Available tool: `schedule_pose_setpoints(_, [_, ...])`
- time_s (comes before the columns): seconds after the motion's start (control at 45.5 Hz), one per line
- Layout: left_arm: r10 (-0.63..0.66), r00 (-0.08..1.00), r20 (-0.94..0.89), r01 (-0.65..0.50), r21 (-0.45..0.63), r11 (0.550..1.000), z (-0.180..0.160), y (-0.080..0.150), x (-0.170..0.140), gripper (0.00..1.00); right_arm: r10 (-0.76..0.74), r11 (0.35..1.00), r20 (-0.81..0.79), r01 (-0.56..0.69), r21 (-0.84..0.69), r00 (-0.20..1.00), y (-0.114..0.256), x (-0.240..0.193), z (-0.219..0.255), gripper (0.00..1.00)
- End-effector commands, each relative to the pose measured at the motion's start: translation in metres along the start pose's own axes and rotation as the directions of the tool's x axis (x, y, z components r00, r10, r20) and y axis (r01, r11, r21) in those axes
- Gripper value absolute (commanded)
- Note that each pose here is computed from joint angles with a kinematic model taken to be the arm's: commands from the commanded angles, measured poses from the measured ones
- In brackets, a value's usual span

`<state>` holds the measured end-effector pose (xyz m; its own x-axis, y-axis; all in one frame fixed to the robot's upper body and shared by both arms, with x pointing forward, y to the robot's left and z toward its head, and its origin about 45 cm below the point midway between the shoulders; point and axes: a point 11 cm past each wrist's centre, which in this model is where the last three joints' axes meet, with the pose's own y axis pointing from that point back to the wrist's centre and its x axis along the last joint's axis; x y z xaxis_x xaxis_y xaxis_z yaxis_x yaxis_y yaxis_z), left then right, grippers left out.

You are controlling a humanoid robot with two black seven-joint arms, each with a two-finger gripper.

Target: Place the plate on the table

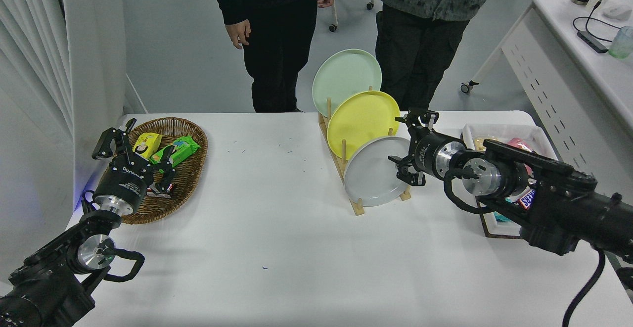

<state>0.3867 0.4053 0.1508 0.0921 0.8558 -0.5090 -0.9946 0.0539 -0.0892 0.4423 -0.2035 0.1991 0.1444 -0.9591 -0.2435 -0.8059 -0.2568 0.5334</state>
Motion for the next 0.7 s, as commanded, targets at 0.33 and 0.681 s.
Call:
schedule_pose_setpoints(0.33, [0.000, 1.000, 0.000, 0.000, 0.000, 1.000, 0.0000, 0.0000, 0.0000, 0.98, 0.009, 1.000, -0.017, -0.009, 0.004, 1.000, -0.0064, -0.0035, -0.0061, 0.75])
schedule_pose_setpoints(0.681, [0.000, 1.000, 0.000, 0.000, 0.000, 1.000, 0.0000, 0.0000, 0.0000, 0.98, 0.000, 1.000, -0.014, 0.000, -0.015, 1.000, -0.0074, -0.0081, -0.0029, 0.59])
